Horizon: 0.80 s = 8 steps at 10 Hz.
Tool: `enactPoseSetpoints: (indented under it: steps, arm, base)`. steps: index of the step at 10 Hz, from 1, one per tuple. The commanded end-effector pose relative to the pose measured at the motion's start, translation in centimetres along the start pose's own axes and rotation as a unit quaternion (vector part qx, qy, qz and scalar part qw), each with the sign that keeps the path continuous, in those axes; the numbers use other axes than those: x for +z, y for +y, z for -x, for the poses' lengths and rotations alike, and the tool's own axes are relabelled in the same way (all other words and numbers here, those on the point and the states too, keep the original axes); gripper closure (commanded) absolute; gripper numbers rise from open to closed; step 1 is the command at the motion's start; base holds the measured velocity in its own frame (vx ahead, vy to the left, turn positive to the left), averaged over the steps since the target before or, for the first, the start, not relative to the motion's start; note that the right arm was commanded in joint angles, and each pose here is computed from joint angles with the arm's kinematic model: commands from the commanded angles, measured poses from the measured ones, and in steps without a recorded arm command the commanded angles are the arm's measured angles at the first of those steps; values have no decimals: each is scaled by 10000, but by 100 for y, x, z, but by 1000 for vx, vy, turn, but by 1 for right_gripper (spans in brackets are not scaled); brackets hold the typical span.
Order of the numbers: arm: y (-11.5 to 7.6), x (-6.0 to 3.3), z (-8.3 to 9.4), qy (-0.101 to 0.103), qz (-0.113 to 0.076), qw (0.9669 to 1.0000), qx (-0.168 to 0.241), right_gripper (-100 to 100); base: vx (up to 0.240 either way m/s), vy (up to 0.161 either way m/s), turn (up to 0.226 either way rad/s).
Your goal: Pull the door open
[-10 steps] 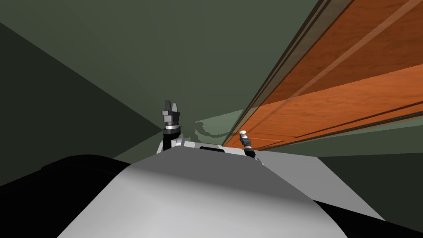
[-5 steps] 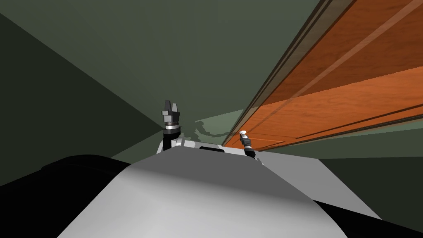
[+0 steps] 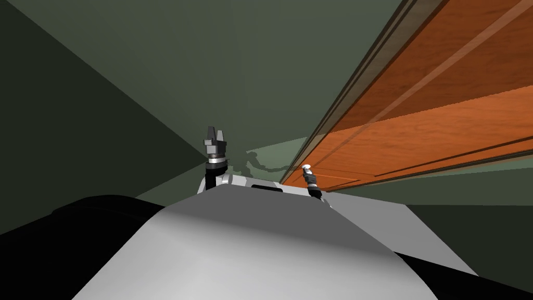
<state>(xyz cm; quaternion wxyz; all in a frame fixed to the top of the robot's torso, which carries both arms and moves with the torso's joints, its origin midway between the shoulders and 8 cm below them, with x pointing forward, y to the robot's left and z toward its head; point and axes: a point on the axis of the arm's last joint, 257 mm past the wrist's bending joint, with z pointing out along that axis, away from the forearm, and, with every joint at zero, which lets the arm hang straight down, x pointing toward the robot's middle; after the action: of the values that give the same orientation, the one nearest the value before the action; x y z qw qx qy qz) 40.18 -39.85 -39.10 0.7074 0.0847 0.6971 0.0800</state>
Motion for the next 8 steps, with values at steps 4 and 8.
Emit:
enactPoseSetpoints:
  steps: [4,8]
  arm:
    - [-20,12,17,-55,-78,9976,688,100]
    - [-46,29,40,-121,-151,9916,1282,100]
  base:
    - [-36,-18,52]
    - [-46,-25,69]
